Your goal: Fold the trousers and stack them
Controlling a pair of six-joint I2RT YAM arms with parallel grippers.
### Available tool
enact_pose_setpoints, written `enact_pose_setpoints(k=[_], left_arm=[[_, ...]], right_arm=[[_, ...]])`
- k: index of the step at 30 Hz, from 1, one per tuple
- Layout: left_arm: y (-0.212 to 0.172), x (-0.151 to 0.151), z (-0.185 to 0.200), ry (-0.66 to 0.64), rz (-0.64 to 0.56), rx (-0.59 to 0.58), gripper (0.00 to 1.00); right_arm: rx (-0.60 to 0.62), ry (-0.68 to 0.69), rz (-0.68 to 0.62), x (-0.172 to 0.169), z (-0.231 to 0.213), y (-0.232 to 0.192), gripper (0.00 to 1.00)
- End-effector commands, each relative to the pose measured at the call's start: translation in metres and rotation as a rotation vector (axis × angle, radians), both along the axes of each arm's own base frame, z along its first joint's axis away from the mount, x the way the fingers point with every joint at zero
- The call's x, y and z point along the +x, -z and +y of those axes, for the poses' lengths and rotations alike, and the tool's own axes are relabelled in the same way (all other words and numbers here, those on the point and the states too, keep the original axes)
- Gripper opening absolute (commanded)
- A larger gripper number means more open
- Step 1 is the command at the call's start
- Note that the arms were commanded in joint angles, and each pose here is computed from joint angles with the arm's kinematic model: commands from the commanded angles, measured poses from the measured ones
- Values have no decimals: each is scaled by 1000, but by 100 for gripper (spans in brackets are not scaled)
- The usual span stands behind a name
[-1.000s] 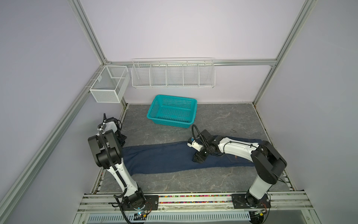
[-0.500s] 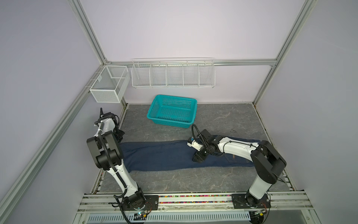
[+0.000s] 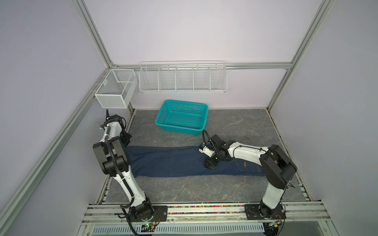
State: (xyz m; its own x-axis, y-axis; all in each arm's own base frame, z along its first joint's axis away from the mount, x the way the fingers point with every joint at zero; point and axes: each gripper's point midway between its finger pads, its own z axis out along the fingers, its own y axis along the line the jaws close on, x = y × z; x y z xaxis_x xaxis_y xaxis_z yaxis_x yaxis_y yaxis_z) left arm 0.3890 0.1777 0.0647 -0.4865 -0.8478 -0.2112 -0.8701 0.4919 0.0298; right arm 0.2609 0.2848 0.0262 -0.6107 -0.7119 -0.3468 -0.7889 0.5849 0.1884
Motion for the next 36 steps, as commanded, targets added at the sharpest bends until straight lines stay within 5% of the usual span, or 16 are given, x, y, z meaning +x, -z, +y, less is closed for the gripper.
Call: enact_pose_setpoints(k=[1,10,21,36], left_arm=[[13,1,2,23,46,-2,12],[10,-2,2,59,65,4,30],[17,-4,-4,94,66,-26,32],[11,-21,-10,88,46,-13,50]], right_arm=[[-63,34,38,-2,-16,12,70],[9,81,11,10,-19,-15,70],[17,98,-7,8,-28,-29,70],[53,130,-19,11,-30,-44,70]])
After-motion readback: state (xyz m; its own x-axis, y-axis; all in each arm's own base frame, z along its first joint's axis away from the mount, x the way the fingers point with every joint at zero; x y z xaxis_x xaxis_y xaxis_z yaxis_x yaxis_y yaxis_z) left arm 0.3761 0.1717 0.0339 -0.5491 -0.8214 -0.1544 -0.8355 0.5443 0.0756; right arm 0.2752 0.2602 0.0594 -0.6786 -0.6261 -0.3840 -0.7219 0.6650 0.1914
